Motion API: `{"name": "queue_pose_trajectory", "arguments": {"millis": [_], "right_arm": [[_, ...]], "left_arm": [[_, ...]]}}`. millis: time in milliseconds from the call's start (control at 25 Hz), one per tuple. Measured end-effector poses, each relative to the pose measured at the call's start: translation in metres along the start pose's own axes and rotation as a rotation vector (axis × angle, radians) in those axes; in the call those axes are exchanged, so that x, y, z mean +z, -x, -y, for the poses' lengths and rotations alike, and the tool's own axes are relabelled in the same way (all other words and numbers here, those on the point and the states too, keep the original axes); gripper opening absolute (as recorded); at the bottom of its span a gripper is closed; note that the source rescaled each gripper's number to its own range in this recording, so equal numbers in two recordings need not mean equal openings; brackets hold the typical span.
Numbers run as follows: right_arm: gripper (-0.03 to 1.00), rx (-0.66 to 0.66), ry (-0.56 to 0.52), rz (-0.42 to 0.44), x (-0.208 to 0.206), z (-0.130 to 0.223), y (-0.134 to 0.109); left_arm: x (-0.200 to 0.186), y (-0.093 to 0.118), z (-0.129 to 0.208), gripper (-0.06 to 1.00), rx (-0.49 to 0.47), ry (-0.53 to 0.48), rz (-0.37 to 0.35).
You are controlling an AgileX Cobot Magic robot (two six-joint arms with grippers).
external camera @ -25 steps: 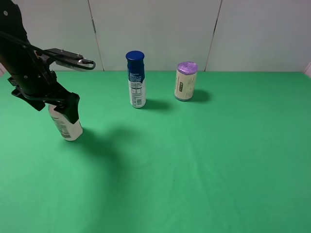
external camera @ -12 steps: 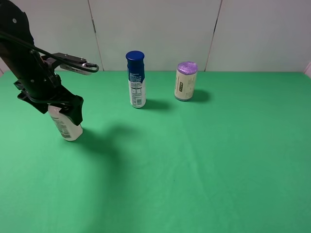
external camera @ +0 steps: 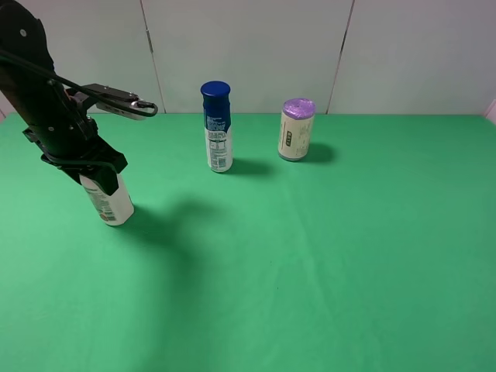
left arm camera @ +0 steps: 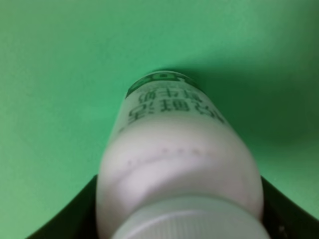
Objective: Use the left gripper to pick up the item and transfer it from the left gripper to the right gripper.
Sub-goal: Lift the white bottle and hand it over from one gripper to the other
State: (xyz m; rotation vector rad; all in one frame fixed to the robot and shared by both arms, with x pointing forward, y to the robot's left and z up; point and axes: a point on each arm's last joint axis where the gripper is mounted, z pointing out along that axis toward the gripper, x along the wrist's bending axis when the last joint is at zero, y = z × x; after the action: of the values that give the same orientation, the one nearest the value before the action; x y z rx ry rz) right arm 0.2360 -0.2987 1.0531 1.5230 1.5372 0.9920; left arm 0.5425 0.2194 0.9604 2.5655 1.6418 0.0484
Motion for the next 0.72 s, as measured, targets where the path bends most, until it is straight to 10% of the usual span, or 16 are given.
{"name": "queue_pose_trajectory", "arguments": {"millis": [720], "right_arm": [[1.00,0.000,0.000,0.000,0.000,0.000,0.000]], "left_arm": [[-0.014,-0.003,-0.008,0.00,0.023,-0.013,-0.020]]}}
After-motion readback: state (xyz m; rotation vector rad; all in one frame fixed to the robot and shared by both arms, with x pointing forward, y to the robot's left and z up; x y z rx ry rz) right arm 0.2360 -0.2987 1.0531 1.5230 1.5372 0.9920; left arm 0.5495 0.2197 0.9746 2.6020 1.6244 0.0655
